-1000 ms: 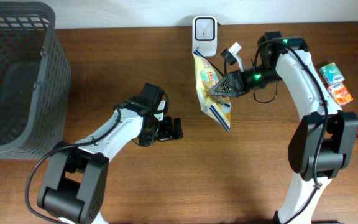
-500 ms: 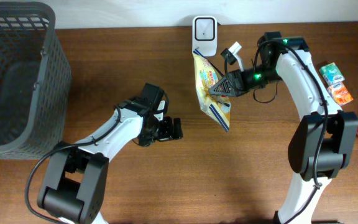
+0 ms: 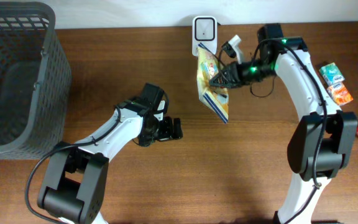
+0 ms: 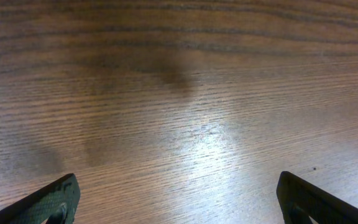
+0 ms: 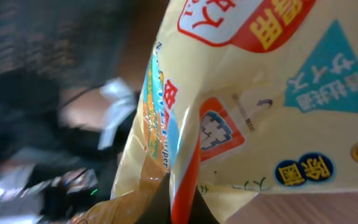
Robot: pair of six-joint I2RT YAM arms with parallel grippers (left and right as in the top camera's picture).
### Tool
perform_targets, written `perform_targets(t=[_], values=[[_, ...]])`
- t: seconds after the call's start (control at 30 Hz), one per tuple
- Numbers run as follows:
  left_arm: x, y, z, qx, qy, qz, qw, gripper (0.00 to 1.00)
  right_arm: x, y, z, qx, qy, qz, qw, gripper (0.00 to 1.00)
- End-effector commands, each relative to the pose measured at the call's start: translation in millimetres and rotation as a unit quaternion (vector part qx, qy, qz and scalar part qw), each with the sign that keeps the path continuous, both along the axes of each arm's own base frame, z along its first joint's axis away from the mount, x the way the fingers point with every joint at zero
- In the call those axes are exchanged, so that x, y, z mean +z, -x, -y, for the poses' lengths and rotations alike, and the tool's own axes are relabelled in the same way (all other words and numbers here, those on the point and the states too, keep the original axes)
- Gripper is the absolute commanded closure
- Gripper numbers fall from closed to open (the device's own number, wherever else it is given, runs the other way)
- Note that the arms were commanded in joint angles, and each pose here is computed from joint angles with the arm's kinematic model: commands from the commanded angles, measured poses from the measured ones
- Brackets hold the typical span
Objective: Scan the item barcode
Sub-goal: 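Hold the wipes pack up against the scanner window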
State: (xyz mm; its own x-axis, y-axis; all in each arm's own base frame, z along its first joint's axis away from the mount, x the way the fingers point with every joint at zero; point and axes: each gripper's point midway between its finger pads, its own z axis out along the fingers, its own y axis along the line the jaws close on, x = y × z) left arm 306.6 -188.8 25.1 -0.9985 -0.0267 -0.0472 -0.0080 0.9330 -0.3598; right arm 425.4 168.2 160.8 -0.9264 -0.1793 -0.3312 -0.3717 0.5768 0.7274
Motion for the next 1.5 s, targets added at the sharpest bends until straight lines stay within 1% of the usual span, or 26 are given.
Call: perform_targets(t=[0.0, 0.07, 0.2, 0.27, 0.33, 0.47, 0.53, 0.6, 0.73, 0.93, 1.1, 1.47], values=[[-4.7, 3.2, -1.6, -0.002, -0.006, -0.006, 1.000, 0.01, -20.9, -24.6, 21.1, -0.114, 0.172, -0.021, 0.978, 0.96], [-4.6, 2.7, -1.4, -0.002, -0.006, -0.004, 1.000, 0.01, -16.2, -33.8, 22.4, -0.123, 0.225, 0.015, 0.966, 0.96], [-4.5, 1.9, -1.0, -0.001, -0.005, -0.003, 1.000, 0.00, -8.0, -47.5, 18.8, -0.134, 0.285, 0.070, 0.947, 0.96], [-4.4, 1.7, -0.9, -0.001, -0.004, -0.002, 1.000, 0.01, -6.6, -57.3, 17.8, -0.143, 0.324, 0.108, 0.929, 0.96], [-4.4, 1.8, -1.0, -0.001, -0.005, -0.003, 1.000, 0.01, 3.6, -77.7, 13.1, -0.151, 0.381, 0.188, 0.893, 0.96], [-4.4, 1.8, -1.0, -0.001, -0.005, -0.003, 1.000, 0.01, 28.2, -104.2, -5.9, -0.161, 0.389, 0.281, 0.862, 0.96], [-4.4, 1.8, -1.0, -0.001, -0.005, -0.003, 1.000, 0.01, 36.3, -115.1, -12.3, -0.169, 0.376, 0.307, 0.858, 0.96], [-4.4, 1.8, -1.0, -0.001, -0.005, -0.003, 1.000, 0.00, 41.1, -126.1, -20.9, -0.176, 0.353, 0.327, 0.859, 0.96], [-4.6, 2.5, -1.4, -0.001, -0.005, -0.004, 1.000, 0.01, 40.3, -144.1, -28.7, -0.190, 0.334, 0.351, 0.854, 0.96], [-4.6, 2.4, -1.3, -0.001, -0.005, -0.004, 1.000, 0.00, 13.5, -164.6, -36.4, -0.196, 0.327, 0.361, 0.851, 0.96], [-4.6, 2.5, -1.3, -0.001, -0.005, -0.004, 1.000, 0.01, -1.7, -170.7, -48.6, -0.185, 0.308, 0.363, 0.860, 0.96], [-4.6, 2.5, -1.4, -0.001, -0.005, -0.004, 1.000, 0.01, -3.5, -176.9, -48.7, -0.191, 0.303, 0.371, 0.857, 0.96]])
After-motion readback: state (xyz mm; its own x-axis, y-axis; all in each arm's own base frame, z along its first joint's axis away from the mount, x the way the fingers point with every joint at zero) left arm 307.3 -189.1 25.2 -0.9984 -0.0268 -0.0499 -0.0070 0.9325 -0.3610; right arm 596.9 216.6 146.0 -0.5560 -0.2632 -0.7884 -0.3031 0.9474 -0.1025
